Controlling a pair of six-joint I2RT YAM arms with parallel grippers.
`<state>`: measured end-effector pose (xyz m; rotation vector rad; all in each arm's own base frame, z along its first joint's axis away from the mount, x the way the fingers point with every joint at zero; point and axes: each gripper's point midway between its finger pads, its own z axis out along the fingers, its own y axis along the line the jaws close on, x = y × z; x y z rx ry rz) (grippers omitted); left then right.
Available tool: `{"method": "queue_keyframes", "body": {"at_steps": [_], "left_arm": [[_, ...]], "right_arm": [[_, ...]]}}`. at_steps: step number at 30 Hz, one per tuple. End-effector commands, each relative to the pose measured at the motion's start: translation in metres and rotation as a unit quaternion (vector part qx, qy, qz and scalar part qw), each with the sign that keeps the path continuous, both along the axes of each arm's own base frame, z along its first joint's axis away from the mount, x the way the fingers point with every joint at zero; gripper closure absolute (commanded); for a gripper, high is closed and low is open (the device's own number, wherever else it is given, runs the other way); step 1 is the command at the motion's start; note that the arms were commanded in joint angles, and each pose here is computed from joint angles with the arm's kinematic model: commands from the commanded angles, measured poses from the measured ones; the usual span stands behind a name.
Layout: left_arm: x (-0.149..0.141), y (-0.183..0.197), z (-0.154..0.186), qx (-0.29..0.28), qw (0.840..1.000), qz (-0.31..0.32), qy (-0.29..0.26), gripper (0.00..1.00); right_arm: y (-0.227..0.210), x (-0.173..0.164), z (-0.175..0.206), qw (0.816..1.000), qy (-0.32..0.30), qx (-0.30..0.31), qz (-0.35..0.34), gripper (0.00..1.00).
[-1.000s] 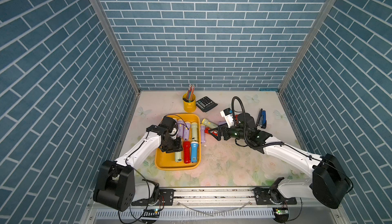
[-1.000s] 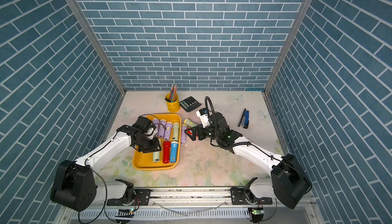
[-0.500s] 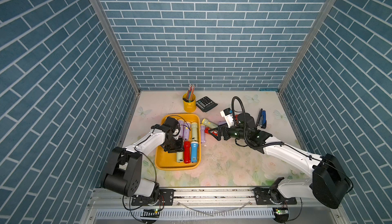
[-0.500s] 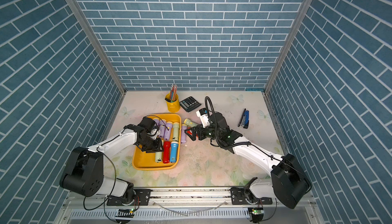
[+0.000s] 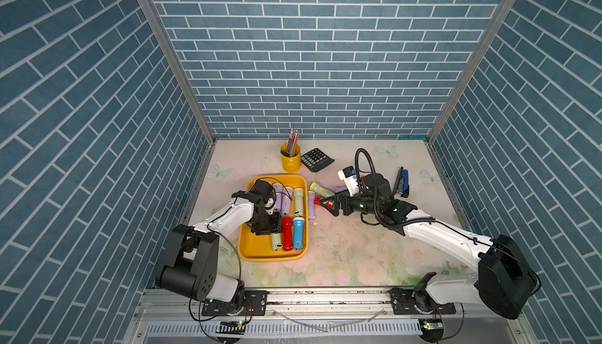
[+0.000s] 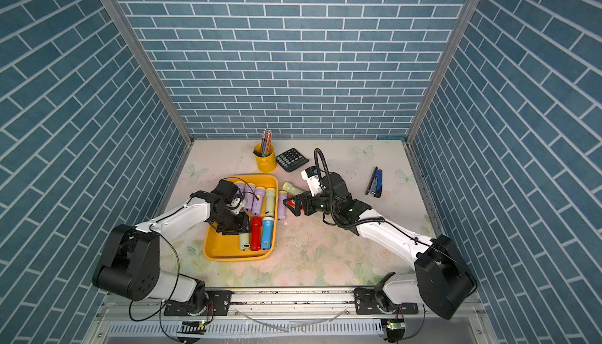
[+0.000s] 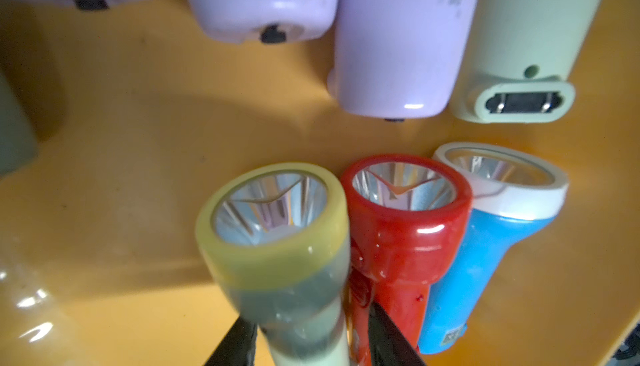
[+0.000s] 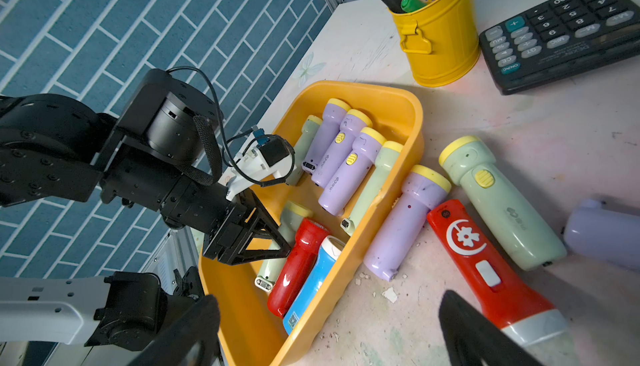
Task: Put the flashlights into the storage boxes
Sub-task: Place the flashlight at the storage box.
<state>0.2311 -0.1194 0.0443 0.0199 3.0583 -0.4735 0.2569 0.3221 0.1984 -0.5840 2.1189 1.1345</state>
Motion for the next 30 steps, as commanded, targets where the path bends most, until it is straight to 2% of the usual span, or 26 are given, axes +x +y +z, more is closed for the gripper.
{"method": "queue_keyframes", "body": {"at_steps": [1, 23, 30], "left_arm": [[-0.001, 0.001, 0.006, 0.003, 1.0, -0.003, 0.0, 0.46], [0.008, -0.008, 0.047, -0.041, 0.997, 0.018, -0.065, 0.47], [0.015, -0.011, 0.064, -0.057, 0.993, 0.024, -0.098, 0.47]], "right_arm": [[0.004, 0.005, 0.009, 1.0, -0.004, 0.015, -0.003, 0.01], [0.003, 0.005, 0.011, 1.0, -0.005, 0.016, -0.006, 0.01], [-0.011, 0.007, 0.009, 0.999, -0.009, -0.027, -0.026, 0.01]]}}
